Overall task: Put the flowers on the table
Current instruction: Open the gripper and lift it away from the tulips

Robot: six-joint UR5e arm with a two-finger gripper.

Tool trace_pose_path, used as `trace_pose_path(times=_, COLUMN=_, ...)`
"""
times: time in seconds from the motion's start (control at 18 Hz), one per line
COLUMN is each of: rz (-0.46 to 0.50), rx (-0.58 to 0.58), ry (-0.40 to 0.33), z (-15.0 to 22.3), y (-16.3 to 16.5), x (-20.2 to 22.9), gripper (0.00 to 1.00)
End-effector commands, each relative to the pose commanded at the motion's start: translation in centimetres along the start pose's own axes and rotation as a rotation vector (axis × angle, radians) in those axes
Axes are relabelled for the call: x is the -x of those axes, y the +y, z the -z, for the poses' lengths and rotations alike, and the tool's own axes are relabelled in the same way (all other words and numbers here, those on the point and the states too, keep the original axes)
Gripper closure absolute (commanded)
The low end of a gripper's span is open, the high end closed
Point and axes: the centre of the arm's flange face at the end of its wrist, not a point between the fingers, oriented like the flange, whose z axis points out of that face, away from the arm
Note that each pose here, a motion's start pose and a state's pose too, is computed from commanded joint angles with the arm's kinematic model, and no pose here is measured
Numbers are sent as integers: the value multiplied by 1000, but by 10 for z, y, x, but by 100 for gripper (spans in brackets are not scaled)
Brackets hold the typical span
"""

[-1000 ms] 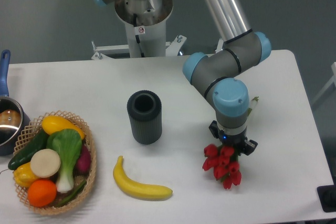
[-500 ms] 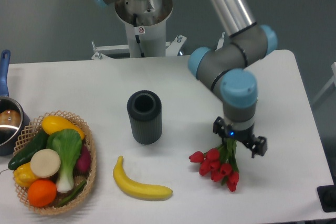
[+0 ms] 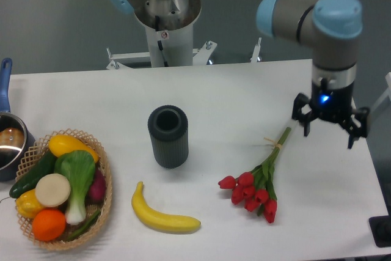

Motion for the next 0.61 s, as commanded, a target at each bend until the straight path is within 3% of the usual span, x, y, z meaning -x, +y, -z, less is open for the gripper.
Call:
trace_pose_path(times=0.33, rz=-204, rx=36, ry=98, z=42, y=83, x=-10, gripper=0)
trace_pose_path(times=0.61, rz=-253, rx=41, ry=120, z=46, y=119, x=-24, gripper=0)
